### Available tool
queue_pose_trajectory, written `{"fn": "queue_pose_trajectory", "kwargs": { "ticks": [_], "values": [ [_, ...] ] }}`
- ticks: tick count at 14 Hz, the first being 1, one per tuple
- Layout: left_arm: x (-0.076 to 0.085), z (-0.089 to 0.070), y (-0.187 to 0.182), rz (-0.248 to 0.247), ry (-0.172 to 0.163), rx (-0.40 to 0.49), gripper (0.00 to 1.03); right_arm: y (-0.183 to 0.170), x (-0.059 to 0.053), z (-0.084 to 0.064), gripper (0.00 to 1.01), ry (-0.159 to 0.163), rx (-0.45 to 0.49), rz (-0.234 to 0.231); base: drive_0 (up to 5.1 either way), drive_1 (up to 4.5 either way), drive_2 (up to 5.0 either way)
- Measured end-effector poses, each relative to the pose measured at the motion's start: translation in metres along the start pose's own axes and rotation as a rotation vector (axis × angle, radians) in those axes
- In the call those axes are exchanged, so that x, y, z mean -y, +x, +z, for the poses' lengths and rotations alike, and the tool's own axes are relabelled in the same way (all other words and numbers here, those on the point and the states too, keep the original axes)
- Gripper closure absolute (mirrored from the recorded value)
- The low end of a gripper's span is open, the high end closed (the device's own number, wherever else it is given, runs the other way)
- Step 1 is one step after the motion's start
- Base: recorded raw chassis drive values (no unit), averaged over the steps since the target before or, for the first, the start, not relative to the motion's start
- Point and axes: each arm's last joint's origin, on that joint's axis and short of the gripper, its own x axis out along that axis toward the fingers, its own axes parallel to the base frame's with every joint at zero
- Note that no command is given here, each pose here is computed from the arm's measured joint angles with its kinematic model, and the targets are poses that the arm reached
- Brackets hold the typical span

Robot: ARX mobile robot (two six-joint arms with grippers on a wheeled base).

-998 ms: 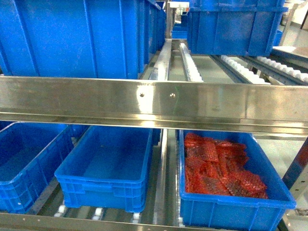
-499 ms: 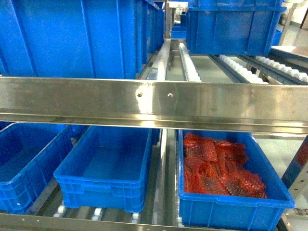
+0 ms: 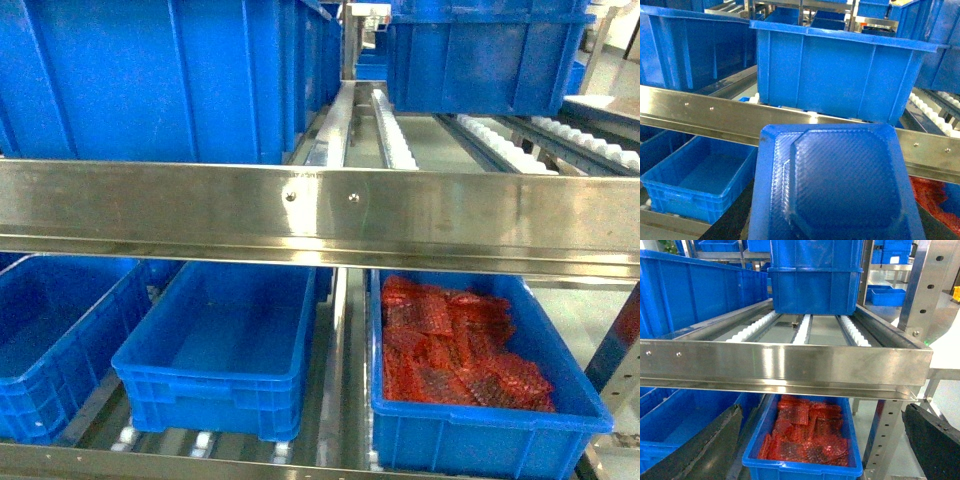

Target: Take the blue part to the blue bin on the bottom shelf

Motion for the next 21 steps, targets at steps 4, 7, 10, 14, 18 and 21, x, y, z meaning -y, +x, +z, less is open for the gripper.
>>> {"fn": "queue_pose_trajectory", "kwargs": {
  "ticks": [4, 7, 10, 14, 18, 21],
  "values": [
    [0.0, 0.0, 0.0, 0.0, 0.0, 0.0, 0.6, 0.0, 0.0, 0.0, 0.03, 0.0, 0.0, 0.0, 0.0, 0.0, 0.0],
    [0.0, 0.0, 0.0, 0.0, 0.0, 0.0, 0.6, 0.0, 0.0, 0.0, 0.03, 0.0, 0.0, 0.0, 0.0, 0.0, 0.0],
    [0.0, 0.0, 0.0, 0.0, 0.0, 0.0, 0.6, 0.0, 0.0, 0.0, 0.03, 0.0, 0.0, 0.0, 0.0, 0.0, 0.0],
    [0.0, 0.0001, 0.0, 0.0, 0.0, 0.001, 0.6, 0.0, 0.0, 0.0002, 0.03, 0.0, 0.002, 0.0, 0.0, 0.0, 0.0],
    [0.0, 0.0, 0.0, 0.0, 0.0, 0.0, 0.6, 0.0, 0.0001, 0.0002, 0.03, 0.0, 0.002, -0.003, 0.0, 0.0, 0.0],
    [0.0, -0.0001, 0.0, 0.0, 0.001, -0.001, 0.6, 0.0, 0.0001, 0.0, 0.03, 0.001, 0.0, -0.003, 0.0, 0.0, 0.0]
  ]
}}
